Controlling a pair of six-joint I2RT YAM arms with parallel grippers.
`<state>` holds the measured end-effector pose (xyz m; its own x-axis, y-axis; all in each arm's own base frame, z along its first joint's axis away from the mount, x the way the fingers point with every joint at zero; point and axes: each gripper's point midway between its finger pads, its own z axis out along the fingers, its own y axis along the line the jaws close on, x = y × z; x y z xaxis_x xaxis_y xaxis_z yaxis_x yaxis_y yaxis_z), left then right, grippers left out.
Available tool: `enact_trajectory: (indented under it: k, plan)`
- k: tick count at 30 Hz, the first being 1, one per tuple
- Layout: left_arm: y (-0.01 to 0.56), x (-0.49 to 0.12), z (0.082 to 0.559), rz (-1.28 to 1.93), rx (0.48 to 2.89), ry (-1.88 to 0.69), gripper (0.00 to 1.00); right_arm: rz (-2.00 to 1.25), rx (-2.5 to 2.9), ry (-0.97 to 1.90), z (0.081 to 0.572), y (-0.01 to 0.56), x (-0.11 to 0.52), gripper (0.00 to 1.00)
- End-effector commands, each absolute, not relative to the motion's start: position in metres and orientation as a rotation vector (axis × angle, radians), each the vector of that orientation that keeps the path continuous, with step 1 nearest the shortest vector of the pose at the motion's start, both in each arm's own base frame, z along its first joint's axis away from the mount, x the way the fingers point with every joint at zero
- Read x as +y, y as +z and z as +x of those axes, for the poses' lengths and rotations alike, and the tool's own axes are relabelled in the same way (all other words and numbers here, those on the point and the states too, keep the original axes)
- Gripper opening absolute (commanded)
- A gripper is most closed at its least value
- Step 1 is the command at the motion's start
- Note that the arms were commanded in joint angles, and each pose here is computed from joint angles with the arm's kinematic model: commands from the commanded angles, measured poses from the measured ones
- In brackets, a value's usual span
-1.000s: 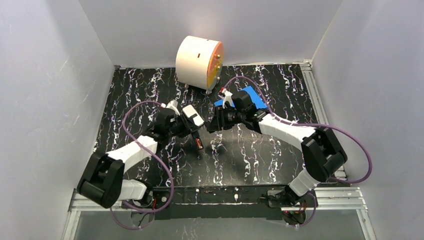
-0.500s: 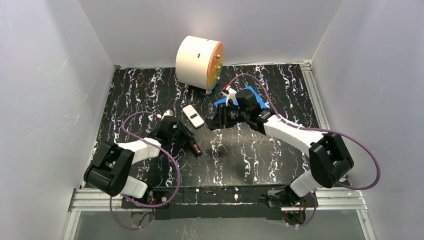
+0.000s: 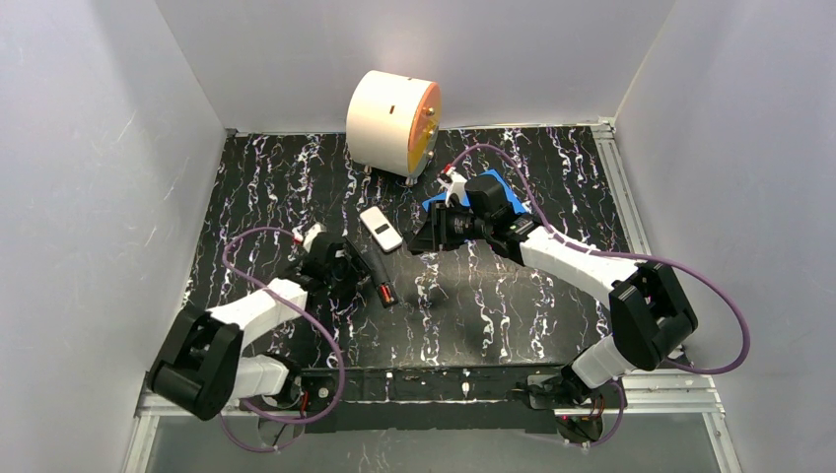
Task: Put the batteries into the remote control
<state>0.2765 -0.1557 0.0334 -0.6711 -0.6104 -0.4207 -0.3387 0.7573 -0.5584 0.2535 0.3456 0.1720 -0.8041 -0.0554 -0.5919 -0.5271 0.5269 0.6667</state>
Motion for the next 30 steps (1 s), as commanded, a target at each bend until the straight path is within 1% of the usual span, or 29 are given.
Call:
enact_trajectory:
  k: [1,2,4,5,8,14,15,17,19,23,28,30]
  plan:
    - [0.043,-0.124,0.254,-0.759,2.412,-0.373,0.67,-0.485,2.135,1.311,0.256,0.204,0.353,0.40]
    - [0.054,-0.129,0.254,-0.717,2.424,-0.402,0.69,-0.498,2.126,1.313,0.256,0.202,0.354,0.40]
    - [0.079,-0.141,0.254,-0.620,2.439,-0.485,0.97,-0.534,2.119,1.311,0.254,0.195,0.353,0.41]
    - [0.093,-0.150,0.255,-0.561,2.440,-0.549,0.98,-0.555,2.113,1.308,0.253,0.192,0.353,0.41]
    - [0.137,-0.174,0.254,-0.452,2.418,-0.742,0.98,-0.602,2.129,1.280,0.250,0.182,0.350,0.40]
    - [0.191,-0.198,0.262,-0.514,2.307,-1.025,0.99,-0.674,2.108,1.301,0.238,0.185,0.355,0.40]
    - [0.196,-0.207,0.261,-0.524,2.316,-1.096,0.96,-0.687,2.104,1.305,0.235,0.186,0.357,0.40]
    - [0.200,-0.222,0.261,-0.516,2.350,-1.196,0.87,-0.713,2.093,1.320,0.230,0.188,0.363,0.40]
    - [0.203,-0.232,0.263,-0.501,2.371,-1.256,0.84,-0.726,2.088,1.331,0.226,0.191,0.368,0.40]
    - [0.205,-0.230,0.264,-0.485,2.377,-1.225,0.71,-0.705,2.082,1.351,0.225,0.194,0.371,0.40]
    - [0.204,-0.234,0.260,-0.480,2.400,-1.268,0.50,-0.692,2.073,1.379,0.225,0.199,0.375,0.40]
    - [0.202,-0.234,0.256,-0.492,2.420,-1.270,0.47,-0.690,2.071,1.379,0.226,0.199,0.376,0.40]
